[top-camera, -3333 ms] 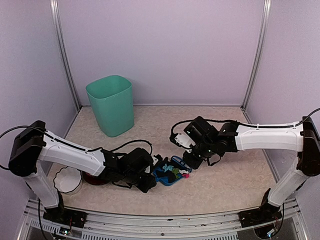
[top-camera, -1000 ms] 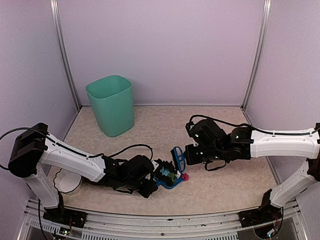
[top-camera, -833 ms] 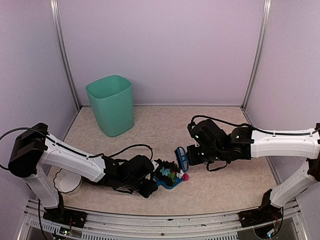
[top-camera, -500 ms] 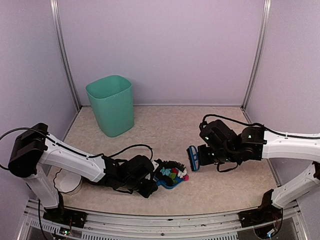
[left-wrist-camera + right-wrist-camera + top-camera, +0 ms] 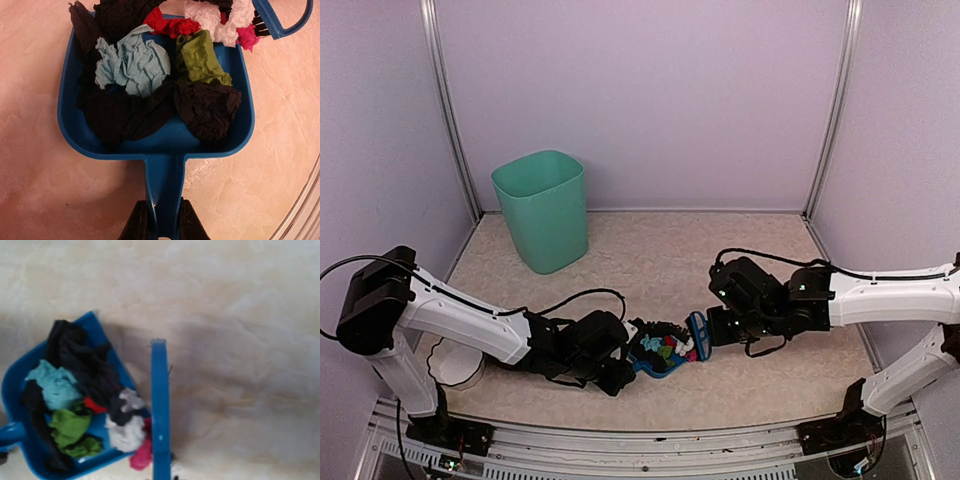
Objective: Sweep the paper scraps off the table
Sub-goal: Sweep the paper scraps into the dustpan.
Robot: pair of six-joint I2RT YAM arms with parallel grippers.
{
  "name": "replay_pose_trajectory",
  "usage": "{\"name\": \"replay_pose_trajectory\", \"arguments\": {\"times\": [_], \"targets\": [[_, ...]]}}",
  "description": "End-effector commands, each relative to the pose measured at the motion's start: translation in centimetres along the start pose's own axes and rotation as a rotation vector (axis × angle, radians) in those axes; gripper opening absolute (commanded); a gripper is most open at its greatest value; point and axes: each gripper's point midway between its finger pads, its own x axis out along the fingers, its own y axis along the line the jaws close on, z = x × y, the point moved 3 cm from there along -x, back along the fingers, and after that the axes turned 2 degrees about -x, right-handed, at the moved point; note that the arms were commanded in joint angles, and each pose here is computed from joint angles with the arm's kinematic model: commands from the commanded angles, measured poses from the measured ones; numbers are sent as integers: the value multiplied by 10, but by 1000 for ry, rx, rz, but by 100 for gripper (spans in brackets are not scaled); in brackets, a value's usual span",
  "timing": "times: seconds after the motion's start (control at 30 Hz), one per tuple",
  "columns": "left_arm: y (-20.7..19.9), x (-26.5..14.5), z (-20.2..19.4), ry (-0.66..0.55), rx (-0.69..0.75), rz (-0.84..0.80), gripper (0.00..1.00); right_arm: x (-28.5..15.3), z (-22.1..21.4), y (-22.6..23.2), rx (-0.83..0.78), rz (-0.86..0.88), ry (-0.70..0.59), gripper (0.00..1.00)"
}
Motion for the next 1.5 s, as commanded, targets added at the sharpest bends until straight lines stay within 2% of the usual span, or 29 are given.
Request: {"name": "replay_pose_trajectory", "arguments": {"times": [0.0, 0.23, 0.8, 1.3, 1.47], "targets": [[-1, 4, -17, 61, 10, 5, 0, 0, 14, 22, 1, 69, -45, 0], [-2, 3, -18, 61, 14, 5, 0, -2, 26, 42, -16, 136, -72, 0], [-4, -1, -19, 58, 24, 6, 0, -1, 28, 61, -63, 175, -81, 0], [0, 2, -19, 35, 12, 25, 0, -8, 16, 35, -56, 84, -59, 0], [2, 4, -16, 22, 4, 28, 0, -13, 12, 32, -47, 102, -57, 0]]}}
